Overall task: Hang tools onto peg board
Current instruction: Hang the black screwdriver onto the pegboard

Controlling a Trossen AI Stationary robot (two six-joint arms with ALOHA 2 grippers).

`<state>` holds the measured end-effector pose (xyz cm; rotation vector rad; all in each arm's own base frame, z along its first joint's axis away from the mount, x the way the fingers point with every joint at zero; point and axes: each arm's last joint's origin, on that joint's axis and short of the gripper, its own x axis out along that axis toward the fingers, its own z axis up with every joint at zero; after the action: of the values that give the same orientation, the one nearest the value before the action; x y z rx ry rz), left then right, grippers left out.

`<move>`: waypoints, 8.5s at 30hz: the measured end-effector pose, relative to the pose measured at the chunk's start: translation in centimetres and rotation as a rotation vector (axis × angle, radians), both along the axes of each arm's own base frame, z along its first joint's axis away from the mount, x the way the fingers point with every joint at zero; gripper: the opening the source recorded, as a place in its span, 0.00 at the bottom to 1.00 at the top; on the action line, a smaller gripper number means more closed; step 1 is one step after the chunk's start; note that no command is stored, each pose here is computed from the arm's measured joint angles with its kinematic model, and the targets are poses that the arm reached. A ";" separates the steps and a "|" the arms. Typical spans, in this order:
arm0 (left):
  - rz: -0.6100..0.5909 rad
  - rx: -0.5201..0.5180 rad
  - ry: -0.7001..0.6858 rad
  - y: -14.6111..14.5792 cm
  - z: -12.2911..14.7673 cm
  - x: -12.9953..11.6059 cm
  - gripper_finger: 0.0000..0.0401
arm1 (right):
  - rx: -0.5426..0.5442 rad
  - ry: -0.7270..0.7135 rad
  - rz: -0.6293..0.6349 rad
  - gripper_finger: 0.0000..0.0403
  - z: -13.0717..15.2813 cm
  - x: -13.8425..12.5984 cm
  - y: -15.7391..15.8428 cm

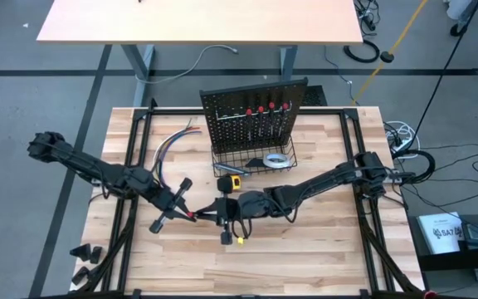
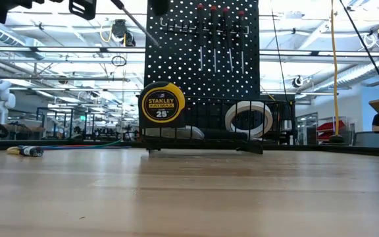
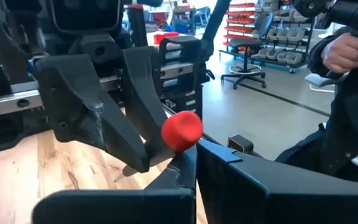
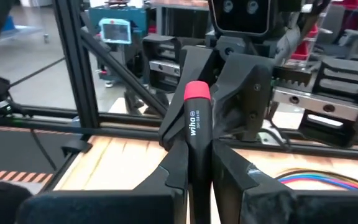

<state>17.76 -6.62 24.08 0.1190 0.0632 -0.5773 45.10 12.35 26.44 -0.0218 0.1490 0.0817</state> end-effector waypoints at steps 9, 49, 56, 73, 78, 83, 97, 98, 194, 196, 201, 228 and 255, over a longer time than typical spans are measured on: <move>-0.043 -0.003 -0.001 -0.4 -0.5 0.7 0.01 | 0.041 -0.008 0.082 0.08 -0.9 0.6 -0.1; -0.056 -0.009 -0.010 -0.5 -0.5 1.0 0.01 | 0.078 0.013 0.137 0.15 -1.3 0.9 -0.7; -0.057 -0.010 -0.012 -0.5 -0.5 1.0 0.01 | 0.074 0.007 0.138 0.12 -1.3 0.9 -0.7; -0.057 -0.010 -0.016 -0.5 -0.4 1.0 0.01 | 0.064 -0.010 0.140 0.15 -1.2 0.9 -0.6; -0.057 -0.011 -0.018 -0.5 -0.3 1.0 0.01 | 0.062 -0.018 0.132 0.29 -1.1 1.0 -0.7; -0.056 -0.010 -0.017 -0.5 -0.3 1.0 0.01 | 0.002 -0.025 0.148 0.09 -1.1 0.9 -0.6; -0.321 -0.139 0.320 -5.9 -1.6 -3.3 0.00 | 0.176 0.361 0.469 0.00 -5.1 -1.2 4.3; -0.313 -0.129 0.357 -6.5 -2.1 -3.5 0.00 | 0.156 0.374 0.496 0.00 -6.7 -1.0 5.1; 0.004 -0.173 0.707 -12.1 -10.1 -3.0 0.00 | -0.059 0.705 0.597 0.03 -18.8 8.1 3.9; 0.002 -0.169 0.686 -12.1 -10.0 -2.9 0.00 | 0.003 0.770 0.558 0.03 -18.6 7.9 3.5; -0.050 -0.167 0.533 -11.6 -7.8 -2.6 0.00 | 0.064 0.886 0.503 0.02 -17.5 7.1 2.9; 0.241 -0.037 0.013 -1.6 1.1 -4.5 0.00 | -0.085 1.237 0.234 0.02 -11.0 0.7 0.1; 0.304 -0.260 -0.261 1.3 -3.5 -5.9 0.20 | 0.248 0.435 0.200 0.19 -7.8 -5.6 -0.3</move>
<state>11.89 -5.29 20.57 -0.0689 -0.2442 -0.2595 39.49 12.07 18.63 0.2307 0.5705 0.3044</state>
